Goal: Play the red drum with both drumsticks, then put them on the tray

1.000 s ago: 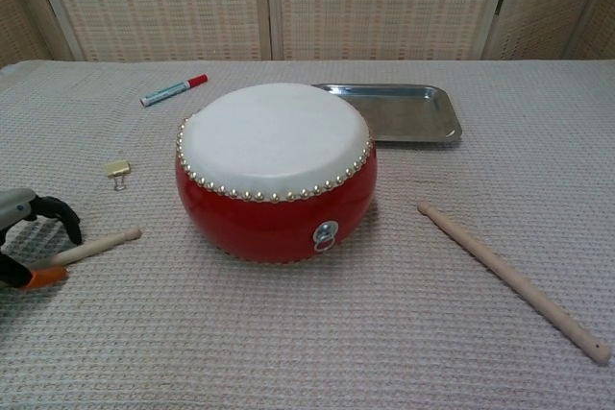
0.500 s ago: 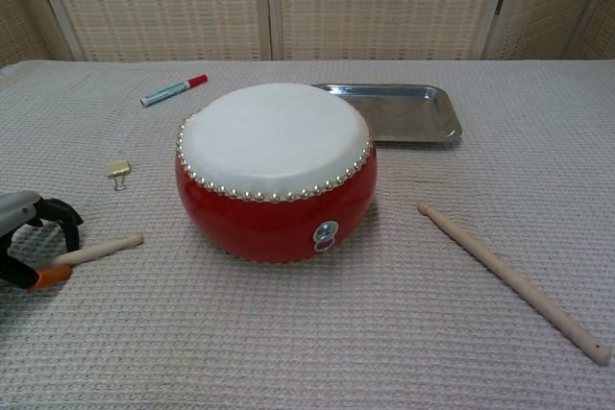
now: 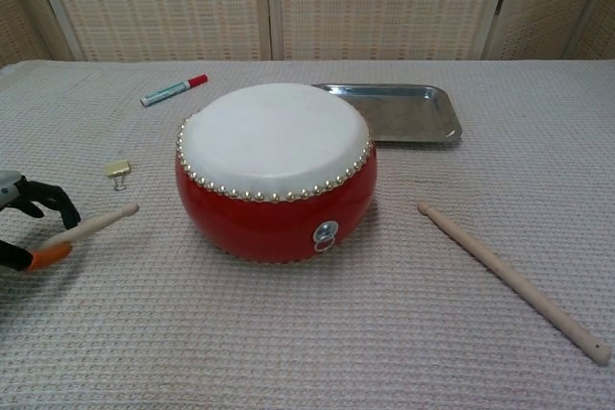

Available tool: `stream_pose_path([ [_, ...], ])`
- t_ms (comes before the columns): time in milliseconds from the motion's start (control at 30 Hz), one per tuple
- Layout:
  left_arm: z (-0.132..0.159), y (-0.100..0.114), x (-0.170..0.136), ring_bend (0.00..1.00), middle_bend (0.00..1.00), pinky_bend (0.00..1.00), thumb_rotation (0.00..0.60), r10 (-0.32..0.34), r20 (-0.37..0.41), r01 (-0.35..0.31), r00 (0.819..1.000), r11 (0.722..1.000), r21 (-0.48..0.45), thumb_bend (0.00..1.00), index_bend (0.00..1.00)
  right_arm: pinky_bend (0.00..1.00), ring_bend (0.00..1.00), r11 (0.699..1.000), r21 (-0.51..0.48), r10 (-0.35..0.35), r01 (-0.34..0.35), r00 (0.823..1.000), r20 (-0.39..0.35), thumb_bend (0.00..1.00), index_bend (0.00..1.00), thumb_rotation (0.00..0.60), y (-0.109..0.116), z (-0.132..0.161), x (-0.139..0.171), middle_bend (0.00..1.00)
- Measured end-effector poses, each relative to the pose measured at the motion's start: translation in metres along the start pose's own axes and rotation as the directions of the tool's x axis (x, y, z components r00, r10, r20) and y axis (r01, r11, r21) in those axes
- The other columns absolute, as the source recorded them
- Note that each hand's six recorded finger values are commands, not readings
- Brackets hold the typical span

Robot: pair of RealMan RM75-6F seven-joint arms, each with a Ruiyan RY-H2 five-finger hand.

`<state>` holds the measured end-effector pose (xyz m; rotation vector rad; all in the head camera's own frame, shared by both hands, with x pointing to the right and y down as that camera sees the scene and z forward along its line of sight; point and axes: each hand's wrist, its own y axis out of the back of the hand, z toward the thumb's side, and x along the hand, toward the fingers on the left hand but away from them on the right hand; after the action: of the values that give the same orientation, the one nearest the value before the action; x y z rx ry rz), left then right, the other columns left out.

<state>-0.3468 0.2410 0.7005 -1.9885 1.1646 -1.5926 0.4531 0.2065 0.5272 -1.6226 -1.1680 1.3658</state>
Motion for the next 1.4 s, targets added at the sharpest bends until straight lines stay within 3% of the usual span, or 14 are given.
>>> stream_pose_path([
  [100,-0.004,0.009,-0.004,0.22,0.35,0.25,0.600,0.034,0.015,-0.032,0.999,0.993,-0.116,0.43,0.61,0.17,0.00,1.000,-0.001,-0.004,0.004,1.000,-0.005,0.06,0.07,0.600,0.001,0.001,0.000,0.10],
  [200,-0.009,0.018,-0.007,0.23,0.36,0.27,0.600,0.060,0.025,-0.052,0.998,0.965,-0.258,0.43,0.60,0.17,0.00,1.000,-0.003,-0.010,0.010,1.000,-0.007,0.06,0.07,0.600,0.001,0.002,0.000,0.10],
  [300,-0.013,0.024,-0.009,0.23,0.36,0.27,0.600,0.067,0.037,-0.045,0.997,0.908,-0.416,0.43,0.58,0.17,0.00,1.000,0.001,-0.020,0.020,1.000,-0.005,0.06,0.07,0.600,0.003,0.003,-0.001,0.10],
  [367,-0.015,0.027,-0.010,0.23,0.36,0.27,0.600,0.059,0.050,-0.023,0.997,0.845,-0.534,0.43,0.57,0.17,0.00,1.000,0.008,-0.026,0.026,1.000,-0.006,0.06,0.07,0.600,0.004,0.005,-0.001,0.10],
  [400,-0.016,0.028,-0.010,0.23,0.36,0.27,0.600,0.055,0.057,-0.011,0.997,0.811,-0.585,0.43,0.56,0.17,0.00,1.000,0.010,-0.028,0.028,1.000,-0.006,0.06,0.07,0.600,0.005,0.005,-0.001,0.10],
  [500,-0.019,0.030,-0.010,0.23,0.36,0.27,0.600,0.042,0.085,0.034,0.996,0.673,-0.738,0.43,0.54,0.17,0.00,0.999,0.015,-0.034,0.034,0.999,-0.006,0.06,0.07,0.600,0.007,0.007,-0.002,0.10],
  [633,-0.024,0.031,-0.009,0.23,0.36,0.26,0.600,0.021,0.128,0.105,0.992,0.452,-0.886,0.43,0.51,0.17,0.00,0.999,0.020,-0.038,0.038,0.999,-0.001,0.06,0.07,0.600,0.009,0.008,-0.001,0.10],
  [733,-0.028,0.030,-0.007,0.23,0.36,0.26,0.600,0.002,0.161,0.153,0.987,0.301,-0.941,0.43,0.48,0.17,0.00,0.999,0.020,-0.038,0.038,0.999,0.003,0.06,0.07,0.600,0.009,0.008,-0.001,0.10],
  [833,-0.034,0.028,-0.003,0.23,0.36,0.27,0.600,-0.018,0.190,0.190,0.982,0.182,-0.965,0.43,0.47,0.17,0.00,0.999,0.018,-0.035,0.035,0.999,0.007,0.06,0.07,0.600,0.008,0.007,-0.001,0.10],
  [933,-0.038,0.025,0.002,0.24,0.36,0.29,0.600,-0.038,0.215,0.217,0.976,0.099,-0.971,0.43,0.46,0.17,0.00,0.999,0.016,-0.034,0.034,0.999,0.011,0.06,0.07,0.600,0.007,0.007,0.000,0.10],
  [1033,-0.041,0.024,0.008,0.24,0.36,0.29,0.600,-0.050,0.233,0.235,0.971,0.040,-0.971,0.43,0.46,0.17,0.00,0.999,0.014,-0.033,0.033,0.999,0.014,0.06,0.07,0.600,0.006,0.006,0.000,0.10],
  [1133,-0.042,0.026,0.015,0.25,0.36,0.29,0.600,-0.050,0.243,0.244,0.969,0.014,-0.970,0.43,0.46,0.17,0.00,0.999,0.013,-0.032,0.032,0.999,0.016,0.06,0.07,0.600,0.006,0.005,0.000,0.10],
  [1233,-0.042,0.028,0.018,0.25,0.36,0.29,0.600,-0.042,0.252,0.253,0.967,0.015,-0.967,0.43,0.42,0.17,0.00,0.999,0.011,-0.032,0.031,0.999,0.018,0.06,0.07,0.600,0.006,0.004,0.000,0.10],
  [1400,-0.045,0.028,0.019,0.26,0.35,0.29,0.600,-0.039,0.247,0.247,0.968,0.016,-0.969,0.43,0.29,0.17,0.00,0.999,0.007,-0.035,0.035,0.999,0.014,0.06,0.07,0.600,0.006,0.004,0.000,0.10],
])
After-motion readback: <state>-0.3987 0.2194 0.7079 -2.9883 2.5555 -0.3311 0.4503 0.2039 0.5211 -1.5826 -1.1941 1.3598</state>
